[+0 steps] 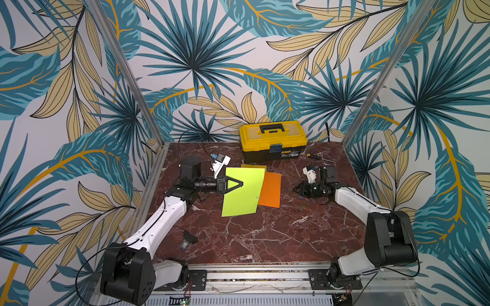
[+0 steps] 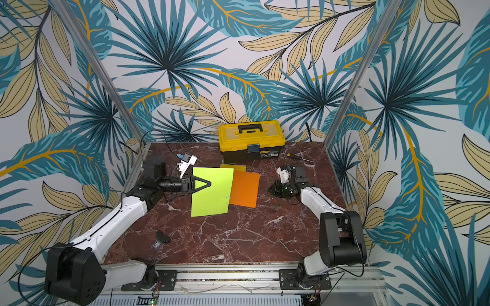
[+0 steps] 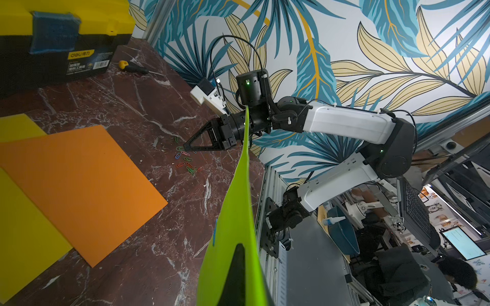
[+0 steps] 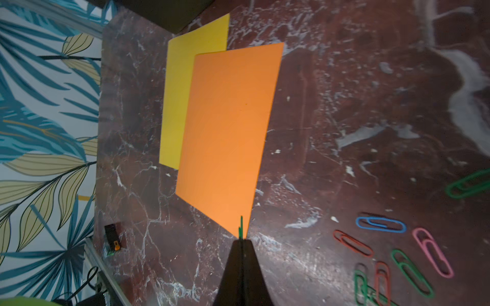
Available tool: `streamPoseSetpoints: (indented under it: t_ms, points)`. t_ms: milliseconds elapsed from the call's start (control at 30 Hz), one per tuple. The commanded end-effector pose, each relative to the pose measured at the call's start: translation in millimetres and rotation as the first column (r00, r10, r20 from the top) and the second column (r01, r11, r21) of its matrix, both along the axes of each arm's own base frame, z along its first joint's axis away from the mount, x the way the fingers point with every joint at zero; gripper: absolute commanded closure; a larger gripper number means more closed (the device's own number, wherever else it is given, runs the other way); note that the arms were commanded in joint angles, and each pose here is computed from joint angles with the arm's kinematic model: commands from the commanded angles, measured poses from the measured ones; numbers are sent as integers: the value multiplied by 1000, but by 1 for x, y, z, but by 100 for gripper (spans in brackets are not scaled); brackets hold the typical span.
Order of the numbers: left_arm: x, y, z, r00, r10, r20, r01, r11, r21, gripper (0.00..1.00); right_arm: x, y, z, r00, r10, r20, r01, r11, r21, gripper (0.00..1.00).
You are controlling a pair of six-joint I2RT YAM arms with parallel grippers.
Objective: Unclip the paperclips from the documents
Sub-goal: Place the paper clip at the center of the board.
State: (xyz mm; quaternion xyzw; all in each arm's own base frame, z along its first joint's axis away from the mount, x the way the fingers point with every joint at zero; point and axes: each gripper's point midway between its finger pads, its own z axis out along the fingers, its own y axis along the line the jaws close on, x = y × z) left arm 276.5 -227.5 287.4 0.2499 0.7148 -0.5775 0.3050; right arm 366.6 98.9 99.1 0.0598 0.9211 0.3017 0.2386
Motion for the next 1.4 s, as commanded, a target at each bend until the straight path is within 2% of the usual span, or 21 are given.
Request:
streamPoseSetpoints:
  t_ms: [0, 367, 900, 1367]
  points:
    - [0, 4, 8, 999, 21, 42, -21, 1000, -3, 100, -3, -23, -25, 991, -103, -86, 100, 994, -44, 98]
    - [0, 4, 8, 999, 22, 42, -22, 1000, -3, 100, 12, -50, -50, 971, -192, -146, 182, 980, -78, 98]
    - [2, 3, 8, 999, 23, 39, -23, 1000, -1, 100, 24, -61, -70, 957, -207, -201, 185, 975, -123, 96]
    - [3, 4, 5, 999, 23, 34, -24, 1000, 1, 100, 18, -68, -63, 953, -222, -205, 189, 967, -168, 75]
